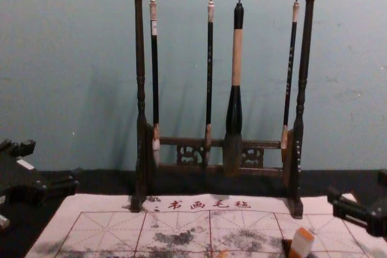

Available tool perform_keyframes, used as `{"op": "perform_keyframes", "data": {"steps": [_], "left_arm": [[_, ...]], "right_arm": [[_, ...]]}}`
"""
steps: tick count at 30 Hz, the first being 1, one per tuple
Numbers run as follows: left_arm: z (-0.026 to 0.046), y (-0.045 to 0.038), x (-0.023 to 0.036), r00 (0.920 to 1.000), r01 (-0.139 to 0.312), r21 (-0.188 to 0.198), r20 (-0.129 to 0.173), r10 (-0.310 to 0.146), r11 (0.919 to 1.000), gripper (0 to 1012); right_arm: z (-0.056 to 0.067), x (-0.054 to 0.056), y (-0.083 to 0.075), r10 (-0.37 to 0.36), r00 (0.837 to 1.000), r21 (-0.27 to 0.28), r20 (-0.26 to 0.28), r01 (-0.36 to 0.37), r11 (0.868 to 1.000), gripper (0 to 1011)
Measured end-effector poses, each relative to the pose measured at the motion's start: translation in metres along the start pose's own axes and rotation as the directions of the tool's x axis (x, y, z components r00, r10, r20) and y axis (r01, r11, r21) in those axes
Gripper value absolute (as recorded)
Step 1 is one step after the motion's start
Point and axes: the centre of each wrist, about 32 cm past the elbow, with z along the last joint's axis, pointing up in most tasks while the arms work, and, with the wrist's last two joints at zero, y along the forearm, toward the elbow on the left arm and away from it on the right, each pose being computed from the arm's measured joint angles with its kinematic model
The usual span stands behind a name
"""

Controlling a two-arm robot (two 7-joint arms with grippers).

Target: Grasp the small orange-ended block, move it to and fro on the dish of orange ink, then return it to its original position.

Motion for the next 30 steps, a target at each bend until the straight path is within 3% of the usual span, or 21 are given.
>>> {"op": "perform_keyframes", "data": {"steps": [30], "left_arm": [[0.0000, 0.0000, 0.0000, 1.0000, 0.000, 0.000, 0.000, 0.000, 1.0000, 1001]], "right_arm": [[0.0001, 0.0002, -0.0002, -0.001, 1.000, 0.002, 0.000, 0.001, 1.000, 1000]]}}
